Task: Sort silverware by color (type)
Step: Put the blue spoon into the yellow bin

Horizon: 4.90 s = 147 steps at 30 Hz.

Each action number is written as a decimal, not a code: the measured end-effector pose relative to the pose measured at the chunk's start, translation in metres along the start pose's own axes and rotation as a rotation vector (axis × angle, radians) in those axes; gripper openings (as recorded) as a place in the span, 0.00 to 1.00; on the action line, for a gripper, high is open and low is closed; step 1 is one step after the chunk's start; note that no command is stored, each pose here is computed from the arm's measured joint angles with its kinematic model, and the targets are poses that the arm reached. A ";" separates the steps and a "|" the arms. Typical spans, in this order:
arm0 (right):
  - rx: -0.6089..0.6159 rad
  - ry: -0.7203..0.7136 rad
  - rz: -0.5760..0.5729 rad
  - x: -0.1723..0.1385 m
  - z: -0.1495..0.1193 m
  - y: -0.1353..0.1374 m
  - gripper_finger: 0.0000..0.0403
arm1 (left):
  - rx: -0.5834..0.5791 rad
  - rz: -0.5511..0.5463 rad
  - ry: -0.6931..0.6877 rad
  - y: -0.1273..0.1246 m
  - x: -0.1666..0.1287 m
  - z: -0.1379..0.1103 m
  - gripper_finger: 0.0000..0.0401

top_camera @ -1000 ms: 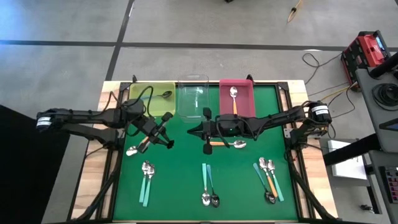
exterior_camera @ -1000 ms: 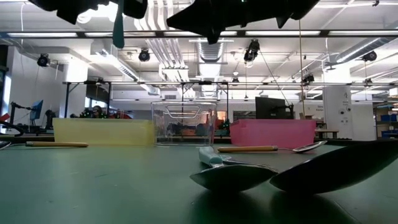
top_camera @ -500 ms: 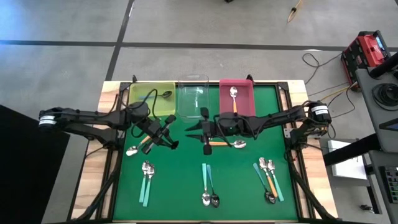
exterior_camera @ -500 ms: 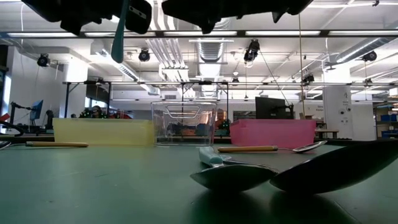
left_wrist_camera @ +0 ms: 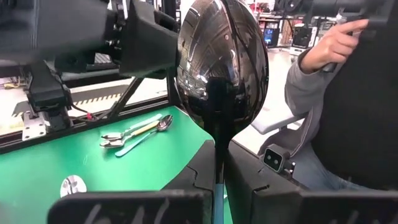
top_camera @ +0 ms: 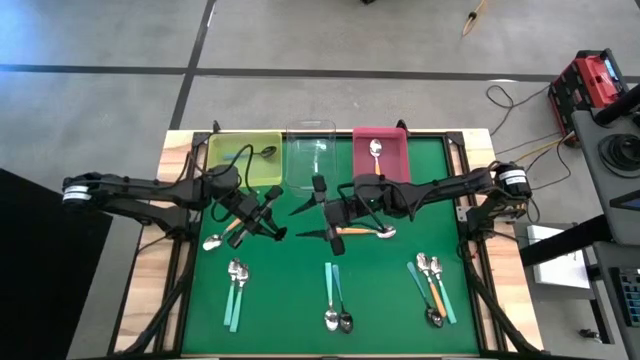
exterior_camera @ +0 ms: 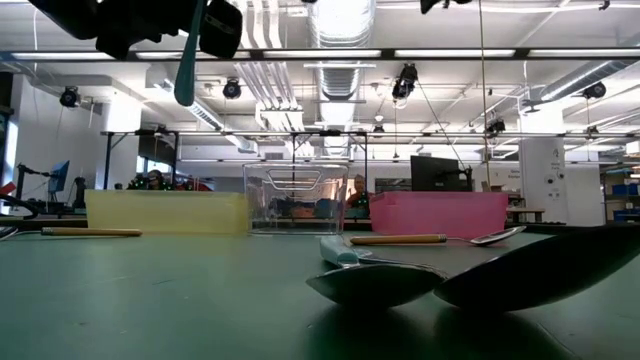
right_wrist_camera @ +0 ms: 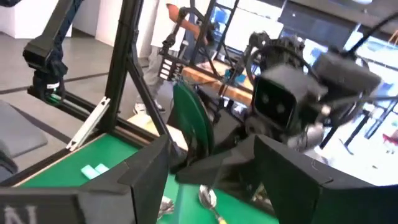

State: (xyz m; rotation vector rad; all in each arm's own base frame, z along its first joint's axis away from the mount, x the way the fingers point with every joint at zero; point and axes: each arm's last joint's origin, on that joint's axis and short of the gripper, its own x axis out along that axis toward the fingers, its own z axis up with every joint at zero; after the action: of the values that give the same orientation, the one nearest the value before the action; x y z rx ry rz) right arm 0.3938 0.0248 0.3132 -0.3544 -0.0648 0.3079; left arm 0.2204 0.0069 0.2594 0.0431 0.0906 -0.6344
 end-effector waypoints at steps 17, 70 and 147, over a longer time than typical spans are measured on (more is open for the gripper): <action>-0.016 -0.065 0.205 0.026 0.003 -0.009 0.53 | -0.019 -0.148 -0.093 0.015 0.022 -0.013 0.00; 0.141 0.328 -0.170 0.002 0.003 -0.018 0.03 | -0.152 0.464 0.123 0.041 -0.031 -0.005 0.40; 0.373 0.054 -1.148 -0.009 -0.058 -0.035 0.03 | 0.023 1.047 -0.019 0.071 -0.003 -0.027 0.13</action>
State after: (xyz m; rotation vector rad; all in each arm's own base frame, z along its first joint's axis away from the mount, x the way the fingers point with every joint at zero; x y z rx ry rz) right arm 0.4023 -0.0289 0.2709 0.0813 -0.1440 -0.8192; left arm 0.2583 0.0675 0.2336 0.0969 0.0326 0.4100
